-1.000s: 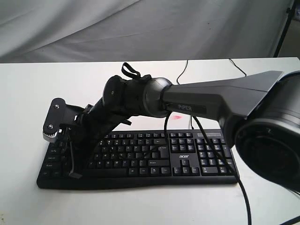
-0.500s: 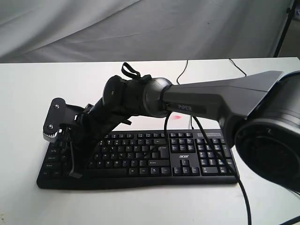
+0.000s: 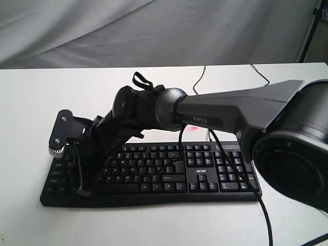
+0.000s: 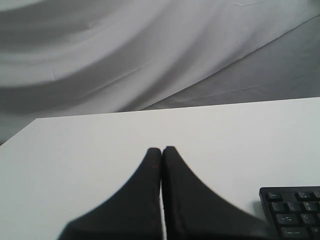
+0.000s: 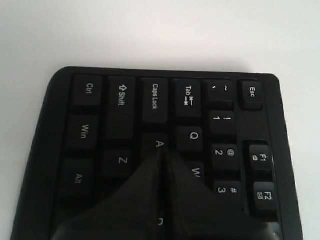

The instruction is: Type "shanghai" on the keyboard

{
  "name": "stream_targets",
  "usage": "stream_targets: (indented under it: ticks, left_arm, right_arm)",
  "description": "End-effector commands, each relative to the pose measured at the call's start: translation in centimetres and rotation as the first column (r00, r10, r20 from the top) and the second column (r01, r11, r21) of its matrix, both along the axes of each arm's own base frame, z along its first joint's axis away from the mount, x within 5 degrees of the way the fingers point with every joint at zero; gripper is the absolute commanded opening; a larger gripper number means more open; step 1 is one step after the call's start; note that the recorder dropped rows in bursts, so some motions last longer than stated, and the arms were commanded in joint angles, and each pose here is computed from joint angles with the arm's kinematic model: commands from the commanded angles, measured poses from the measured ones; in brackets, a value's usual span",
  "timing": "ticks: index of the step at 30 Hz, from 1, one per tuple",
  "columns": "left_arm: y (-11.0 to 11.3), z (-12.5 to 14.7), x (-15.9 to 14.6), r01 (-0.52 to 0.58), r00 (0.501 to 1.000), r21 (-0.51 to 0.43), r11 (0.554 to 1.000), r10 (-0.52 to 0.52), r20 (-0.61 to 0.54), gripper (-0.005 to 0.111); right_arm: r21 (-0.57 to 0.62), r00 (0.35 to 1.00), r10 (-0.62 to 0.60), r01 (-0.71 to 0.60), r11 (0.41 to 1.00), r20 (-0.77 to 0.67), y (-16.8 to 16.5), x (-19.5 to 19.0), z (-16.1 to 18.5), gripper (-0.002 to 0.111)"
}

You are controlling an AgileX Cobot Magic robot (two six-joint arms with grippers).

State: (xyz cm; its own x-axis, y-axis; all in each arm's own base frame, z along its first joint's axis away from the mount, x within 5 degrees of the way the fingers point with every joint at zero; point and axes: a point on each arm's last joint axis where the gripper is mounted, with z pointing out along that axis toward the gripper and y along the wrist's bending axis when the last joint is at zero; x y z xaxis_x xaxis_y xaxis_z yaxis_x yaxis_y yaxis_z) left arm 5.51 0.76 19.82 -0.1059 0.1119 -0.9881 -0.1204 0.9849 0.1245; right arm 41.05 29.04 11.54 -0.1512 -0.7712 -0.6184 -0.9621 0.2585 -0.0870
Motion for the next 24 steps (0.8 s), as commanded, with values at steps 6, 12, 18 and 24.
stream_targets:
  ticks: [6, 12, 18, 24]
  left_arm:
    - [0.0, -0.2, 0.0, 0.004, 1.0, -0.004, 1.0, -0.004, -0.005, 0.001]
    - [0.0, -0.2, 0.0, 0.004, 1.0, -0.004, 1.0, -0.004, -0.005, 0.001]
    - [0.0, -0.2, 0.0, 0.004, 1.0, -0.004, 1.0, -0.004, -0.005, 0.001]
    - [0.0, -0.2, 0.0, 0.004, 1.0, -0.004, 1.0, -0.004, -0.005, 0.001]
  right_arm:
    - [0.002, 1.0, 0.023, -0.023, 1.0, 0.0, 0.1, -0.1, 0.2, 0.0]
    - [-0.001, 1.0, 0.025, -0.025, 1.0, -0.013, 0.1, -0.1, -0.2, 0.0]
    - [-0.006, 1.0, 0.025, -0.025, 1.0, -0.014, 0.1, -0.1, -0.5, 0.0]
    - [0.013, 0.999, 0.031, -0.031, 0.999, 0.028, 0.0, -0.2, 2.4, 0.0]
